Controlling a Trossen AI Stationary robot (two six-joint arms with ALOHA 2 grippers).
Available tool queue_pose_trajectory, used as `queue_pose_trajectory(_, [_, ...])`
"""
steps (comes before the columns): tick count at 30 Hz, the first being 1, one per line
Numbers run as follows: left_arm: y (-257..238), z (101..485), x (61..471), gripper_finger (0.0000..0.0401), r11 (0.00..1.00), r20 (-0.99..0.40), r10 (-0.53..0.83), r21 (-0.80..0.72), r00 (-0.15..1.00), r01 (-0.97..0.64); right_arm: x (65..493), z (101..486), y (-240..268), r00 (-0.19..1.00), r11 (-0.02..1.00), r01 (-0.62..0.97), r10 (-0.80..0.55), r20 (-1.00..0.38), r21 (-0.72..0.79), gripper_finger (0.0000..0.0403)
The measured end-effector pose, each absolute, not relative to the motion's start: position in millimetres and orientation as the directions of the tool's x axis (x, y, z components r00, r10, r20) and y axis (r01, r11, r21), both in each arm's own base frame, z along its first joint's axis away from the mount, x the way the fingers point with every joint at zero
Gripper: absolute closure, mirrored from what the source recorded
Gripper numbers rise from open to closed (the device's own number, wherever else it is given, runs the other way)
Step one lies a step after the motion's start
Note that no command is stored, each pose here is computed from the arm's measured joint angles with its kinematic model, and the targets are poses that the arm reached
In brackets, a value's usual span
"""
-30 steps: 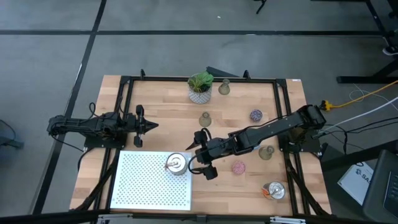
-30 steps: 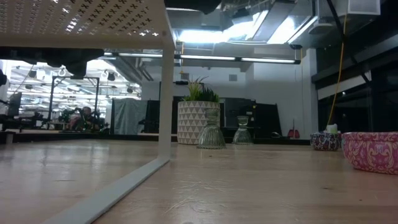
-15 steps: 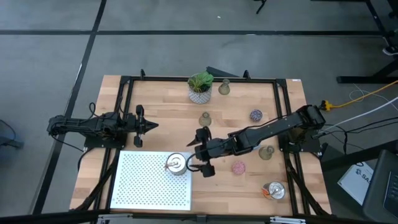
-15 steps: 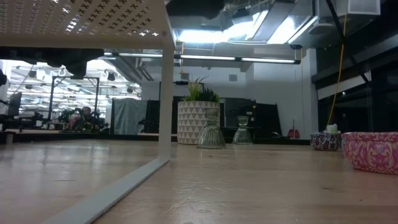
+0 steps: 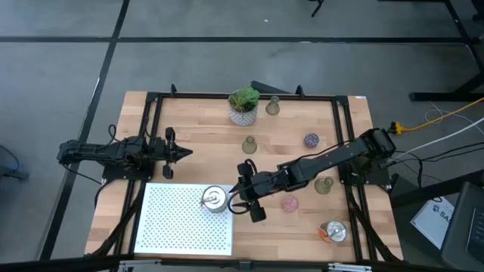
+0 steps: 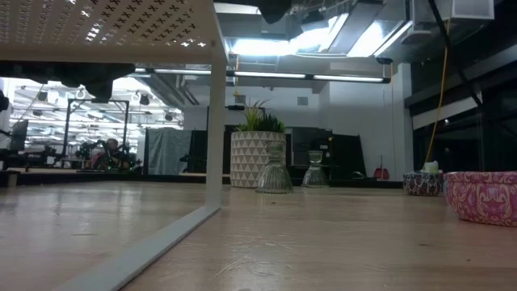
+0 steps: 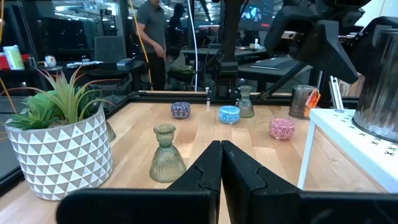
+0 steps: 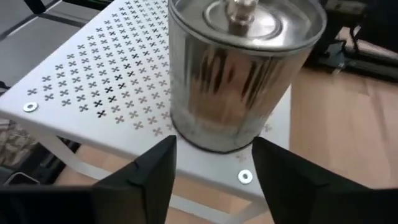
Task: Pick & Place candle stick holders
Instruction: Put the top silver scented candle on the shelf
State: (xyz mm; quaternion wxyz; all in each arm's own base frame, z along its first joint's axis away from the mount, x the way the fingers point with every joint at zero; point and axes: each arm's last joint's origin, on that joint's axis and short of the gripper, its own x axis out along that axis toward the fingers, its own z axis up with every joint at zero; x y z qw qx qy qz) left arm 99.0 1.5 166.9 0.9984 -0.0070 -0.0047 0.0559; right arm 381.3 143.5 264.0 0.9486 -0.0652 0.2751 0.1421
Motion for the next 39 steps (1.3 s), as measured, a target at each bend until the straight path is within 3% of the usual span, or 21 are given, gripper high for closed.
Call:
queue_pose_trajectory(12, [2, 167, 99, 0.0397, 0.994, 0.009, 0.112, -0.014, 0.994, -0.112, 387, 258, 146, 0.825, 0.967, -0.255, 0.210, -0.525, -0.014, 0.0215])
queue_pose_trajectory(39, [2, 167, 99, 0.0397, 0.994, 0.009, 0.112, -0.014, 0.994, -0.112, 416, 232, 154, 0.890, 0.974, -0.217, 0.222, -0.398, 0.059, 0.0215])
